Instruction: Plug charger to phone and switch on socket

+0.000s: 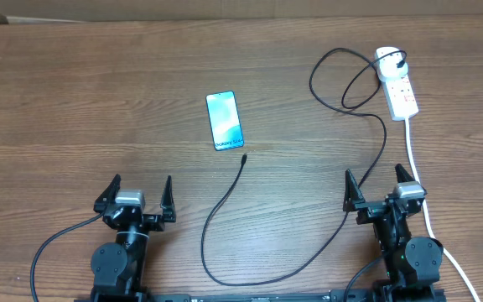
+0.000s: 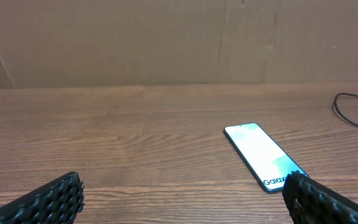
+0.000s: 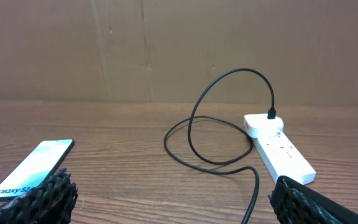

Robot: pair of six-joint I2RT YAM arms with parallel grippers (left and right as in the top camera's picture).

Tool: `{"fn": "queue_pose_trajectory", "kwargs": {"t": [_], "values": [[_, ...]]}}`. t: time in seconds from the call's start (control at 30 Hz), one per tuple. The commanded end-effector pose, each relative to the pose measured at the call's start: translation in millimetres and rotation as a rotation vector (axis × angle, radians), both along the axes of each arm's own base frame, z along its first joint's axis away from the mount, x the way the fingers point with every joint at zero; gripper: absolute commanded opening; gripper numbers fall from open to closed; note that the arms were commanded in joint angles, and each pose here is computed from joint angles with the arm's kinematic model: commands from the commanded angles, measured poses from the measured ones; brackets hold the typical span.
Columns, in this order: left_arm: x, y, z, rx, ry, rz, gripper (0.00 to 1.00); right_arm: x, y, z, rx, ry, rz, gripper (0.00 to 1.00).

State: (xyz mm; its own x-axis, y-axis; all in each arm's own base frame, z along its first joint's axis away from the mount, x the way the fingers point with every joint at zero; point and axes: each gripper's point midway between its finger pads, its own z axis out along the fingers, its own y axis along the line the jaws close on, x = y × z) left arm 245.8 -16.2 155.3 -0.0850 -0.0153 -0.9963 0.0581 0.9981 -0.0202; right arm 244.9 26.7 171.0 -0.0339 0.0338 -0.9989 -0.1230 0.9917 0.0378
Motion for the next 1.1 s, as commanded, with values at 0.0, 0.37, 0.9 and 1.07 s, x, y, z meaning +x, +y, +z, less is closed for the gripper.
{"fn": "queue_pose_trajectory", "kwargs": {"t": [0.0, 0.37, 0.9, 1.07], "values": [[-0.4, -1.6, 0.5, 0.017, -0.008, -0.012, 0.99, 0.4, -3.0, -1.4, 0.000, -0.005, -0.016, 1.00], [-0.1, 2.3, 1.1, 0.049, -0.012, 0.008, 0.99, 0.4, -2.9, -1.4, 0.000, -0.005, -0.016, 1.00], [-0.1, 2.3, 1.1, 0.049, -0.012, 0.008, 0.99, 0.4, -2.9, -1.4, 0.000, -0.005, -0.016, 1.00], [-0.1, 2.2, 1.1, 0.049, -0.012, 0.008, 1.00, 0.4, -3.0, -1.4, 0.000, -0.005, -0.016, 1.00]]}}
